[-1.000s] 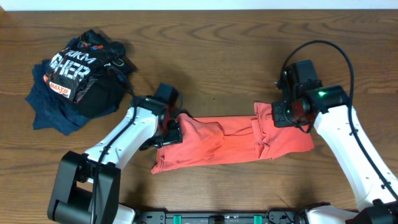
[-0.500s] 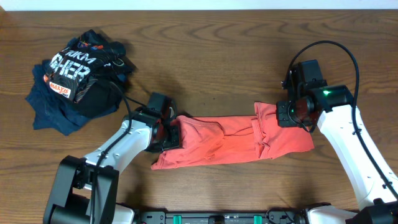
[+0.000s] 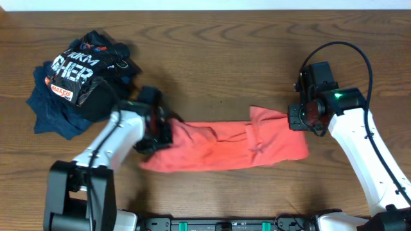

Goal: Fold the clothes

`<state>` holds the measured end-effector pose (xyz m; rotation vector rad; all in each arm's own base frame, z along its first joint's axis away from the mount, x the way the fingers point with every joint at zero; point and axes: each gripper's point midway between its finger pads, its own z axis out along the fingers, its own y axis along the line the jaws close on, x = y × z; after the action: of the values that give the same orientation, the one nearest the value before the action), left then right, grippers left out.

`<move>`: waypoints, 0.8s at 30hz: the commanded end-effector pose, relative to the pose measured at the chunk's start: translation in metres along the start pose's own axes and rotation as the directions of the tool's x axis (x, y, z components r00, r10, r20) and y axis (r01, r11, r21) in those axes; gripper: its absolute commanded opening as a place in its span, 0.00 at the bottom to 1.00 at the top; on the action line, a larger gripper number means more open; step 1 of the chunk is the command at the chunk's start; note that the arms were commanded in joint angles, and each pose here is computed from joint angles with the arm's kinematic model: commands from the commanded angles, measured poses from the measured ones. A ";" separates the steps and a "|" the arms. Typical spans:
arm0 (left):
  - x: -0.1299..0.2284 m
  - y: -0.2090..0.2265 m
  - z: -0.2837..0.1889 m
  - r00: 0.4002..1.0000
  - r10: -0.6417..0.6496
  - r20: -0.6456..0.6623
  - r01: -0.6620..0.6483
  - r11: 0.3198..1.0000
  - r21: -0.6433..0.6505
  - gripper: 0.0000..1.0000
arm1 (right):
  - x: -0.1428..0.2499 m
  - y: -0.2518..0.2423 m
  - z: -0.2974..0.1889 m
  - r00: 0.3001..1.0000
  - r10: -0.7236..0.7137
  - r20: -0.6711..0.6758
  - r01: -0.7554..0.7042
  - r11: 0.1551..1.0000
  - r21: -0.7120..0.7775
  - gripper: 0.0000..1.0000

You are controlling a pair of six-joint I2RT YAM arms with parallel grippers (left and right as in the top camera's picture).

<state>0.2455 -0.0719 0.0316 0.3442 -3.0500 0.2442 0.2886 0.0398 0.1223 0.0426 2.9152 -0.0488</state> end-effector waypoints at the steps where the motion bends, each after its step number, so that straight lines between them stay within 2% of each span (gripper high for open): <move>1: -0.037 0.022 -0.034 0.994 -0.019 0.110 0.028 0.996 -0.088 0.06 | -0.003 -0.017 -0.001 0.998 0.066 0.008 -0.067 0.997 0.040 0.31; 6: -0.053 0.025 -0.071 0.988 -0.055 0.145 0.066 0.995 -0.073 0.06 | -0.001 -0.032 0.000 0.994 0.114 -0.005 -0.113 0.992 0.055 0.31; 11: -0.048 0.003 -0.090 0.991 -0.010 0.137 0.020 0.997 -0.071 0.06 | 0.001 -0.041 0.000 0.991 0.134 -0.015 -0.133 0.989 0.064 0.32; 17: -0.030 -0.060 -0.090 0.984 0.093 0.152 -0.089 0.995 -0.038 0.06 | 0.003 -0.044 0.000 0.990 0.141 -0.024 -0.139 0.988 0.067 0.31; 24: -0.001 -0.144 -0.076 0.942 0.258 0.217 -0.268 0.963 0.019 0.06 | 0.006 -0.044 0.000 0.989 0.141 -0.035 -0.138 0.988 0.069 0.31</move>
<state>0.2857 -0.1757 0.1256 -0.0496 -3.2951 0.2809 0.2813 -0.0007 0.1205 0.2343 2.9453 -0.1146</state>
